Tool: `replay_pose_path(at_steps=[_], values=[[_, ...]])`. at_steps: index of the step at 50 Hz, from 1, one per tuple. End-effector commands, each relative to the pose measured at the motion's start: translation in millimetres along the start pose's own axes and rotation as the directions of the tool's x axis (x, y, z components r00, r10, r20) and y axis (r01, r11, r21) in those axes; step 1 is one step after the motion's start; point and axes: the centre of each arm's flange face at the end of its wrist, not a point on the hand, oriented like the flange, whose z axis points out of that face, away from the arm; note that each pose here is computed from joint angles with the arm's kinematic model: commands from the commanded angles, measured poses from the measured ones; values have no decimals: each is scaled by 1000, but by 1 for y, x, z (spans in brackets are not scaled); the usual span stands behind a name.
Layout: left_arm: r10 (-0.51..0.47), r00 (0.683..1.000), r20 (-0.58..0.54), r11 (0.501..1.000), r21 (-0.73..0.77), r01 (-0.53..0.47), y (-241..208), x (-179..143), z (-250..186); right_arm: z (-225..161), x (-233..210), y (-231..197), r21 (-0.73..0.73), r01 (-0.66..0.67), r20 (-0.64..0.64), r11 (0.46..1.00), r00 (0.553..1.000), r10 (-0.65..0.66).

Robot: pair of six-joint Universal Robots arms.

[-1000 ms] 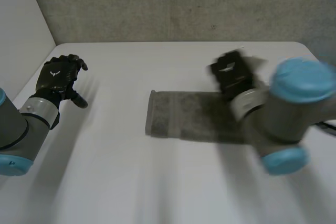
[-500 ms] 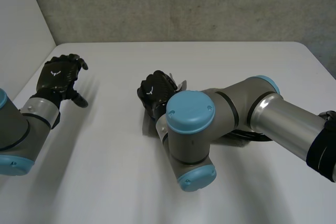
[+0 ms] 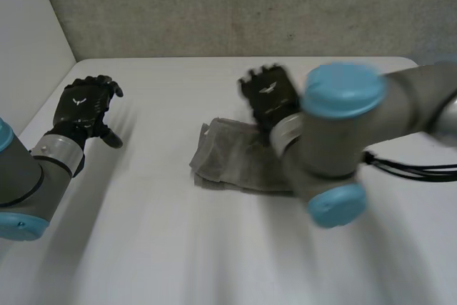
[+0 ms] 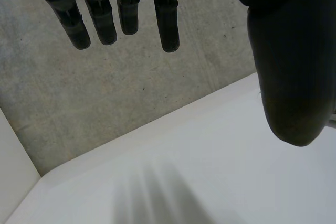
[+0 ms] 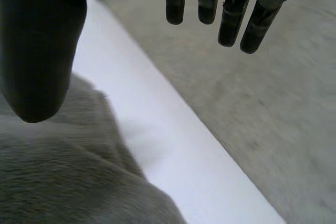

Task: Fold the towel.

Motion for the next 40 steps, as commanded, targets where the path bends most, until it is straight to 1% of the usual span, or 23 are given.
replay_pose_path(at_steps=[1,2,3,5,6,8,11,13,16,27,35,40], values=[[0,1000,-2,1000,3,0,0,1,-1,-18,71,26,-93,-154,-78,984,986,147],[0,1000,-2,1000,3,0,1,1,-1,-22,80,38,-127,-164,-90,978,984,154],[1,1000,-2,1000,7,-1,0,1,-1,-22,81,38,-128,-164,-90,978,984,154],[2,1000,-3,1000,7,-1,1,2,0,-32,88,63,-206,-183,-103,961,981,164],[2,1000,-3,1000,7,-1,1,2,-1,-32,88,63,-207,-183,-104,961,981,164],[3,1000,-5,1000,6,-3,1,2,-1,-40,89,87,-275,-202,-108,940,978,179],[1,1000,-7,1000,-1,-1,4,3,-1,-44,90,99,-306,-212,-118,928,976,184],[2,1000,-10,1000,-2,-2,4,5,-2,-48,89,117,-335,-229,-114,914,973,201],[2,1000,-14,1000,-4,-2,4,6,-2,-49,86,128,-323,-232,-96,917,972,212],[2,1000,-17,1000,-2,-2,5,7,-2,-49,82,133,-303,-238,-64,923,971,229],[2,1000,-17,1000,-3,-2,5,7,-2,-46,79,141,-290,-239,-63,927,971,230],[2,1000,-17,1000,-2,-2,5,7,-2,-44,82,138,-280,-237,-72,930,971,226]])
